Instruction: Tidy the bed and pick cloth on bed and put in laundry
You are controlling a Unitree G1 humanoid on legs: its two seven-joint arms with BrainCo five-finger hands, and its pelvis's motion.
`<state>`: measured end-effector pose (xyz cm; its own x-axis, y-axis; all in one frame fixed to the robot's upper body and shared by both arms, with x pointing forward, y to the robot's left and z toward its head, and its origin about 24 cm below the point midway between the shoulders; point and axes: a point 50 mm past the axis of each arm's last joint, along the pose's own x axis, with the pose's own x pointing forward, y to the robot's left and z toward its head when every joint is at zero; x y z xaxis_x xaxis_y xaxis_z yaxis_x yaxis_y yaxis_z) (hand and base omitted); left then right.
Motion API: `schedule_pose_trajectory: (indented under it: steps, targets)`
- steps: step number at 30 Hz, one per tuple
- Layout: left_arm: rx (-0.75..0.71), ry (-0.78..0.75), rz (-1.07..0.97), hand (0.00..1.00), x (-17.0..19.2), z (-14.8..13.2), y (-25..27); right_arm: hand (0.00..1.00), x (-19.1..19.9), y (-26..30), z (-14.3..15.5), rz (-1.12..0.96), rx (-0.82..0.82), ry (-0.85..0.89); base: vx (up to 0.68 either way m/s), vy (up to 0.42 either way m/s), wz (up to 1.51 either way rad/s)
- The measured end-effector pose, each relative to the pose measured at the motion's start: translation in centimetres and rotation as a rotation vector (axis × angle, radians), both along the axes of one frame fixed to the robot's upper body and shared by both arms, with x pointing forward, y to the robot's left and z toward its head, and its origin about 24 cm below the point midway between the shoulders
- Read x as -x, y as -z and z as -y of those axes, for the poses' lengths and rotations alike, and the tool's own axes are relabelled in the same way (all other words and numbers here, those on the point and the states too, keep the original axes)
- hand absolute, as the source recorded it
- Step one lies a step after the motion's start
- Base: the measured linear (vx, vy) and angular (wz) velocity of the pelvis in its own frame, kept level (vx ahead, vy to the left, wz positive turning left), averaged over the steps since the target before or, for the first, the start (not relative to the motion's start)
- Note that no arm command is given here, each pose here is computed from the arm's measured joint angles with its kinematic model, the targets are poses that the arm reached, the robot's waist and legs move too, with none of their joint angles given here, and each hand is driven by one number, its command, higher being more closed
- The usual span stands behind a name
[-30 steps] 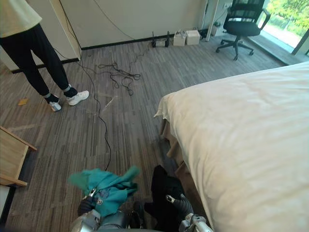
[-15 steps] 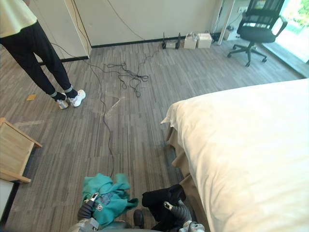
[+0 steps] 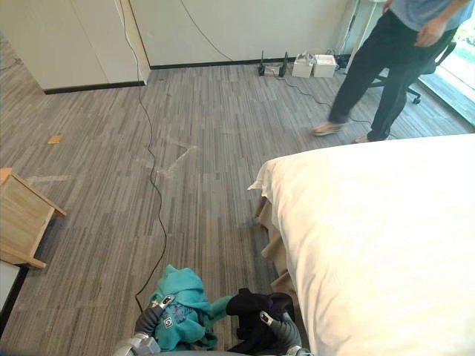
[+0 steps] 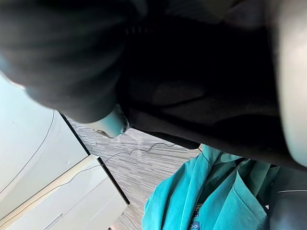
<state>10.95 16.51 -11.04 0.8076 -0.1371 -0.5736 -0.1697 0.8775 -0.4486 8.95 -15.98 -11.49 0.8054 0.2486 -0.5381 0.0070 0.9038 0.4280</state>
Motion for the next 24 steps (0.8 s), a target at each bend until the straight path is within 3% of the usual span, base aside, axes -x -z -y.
schedule_pose_trajectory:
  steps: [14,20,24]
  targets:
    - [-0.066,0.036,0.030,1.00,-2.0,-0.7,0.3,1.00,-8.3,-0.3,0.5,0.053,0.003,0.073,-0.01,-0.017,0.04]
    - [-0.057,-0.008,0.073,1.00,-3.1,-0.6,-0.1,1.00,-8.4,-0.4,2.6,0.020,0.060,0.111,0.00,0.030,0.28]
    - [-0.058,-0.014,0.056,1.00,-2.5,-0.7,0.1,1.00,-8.9,-1.0,2.5,0.058,0.070,0.080,-0.04,0.020,0.10]
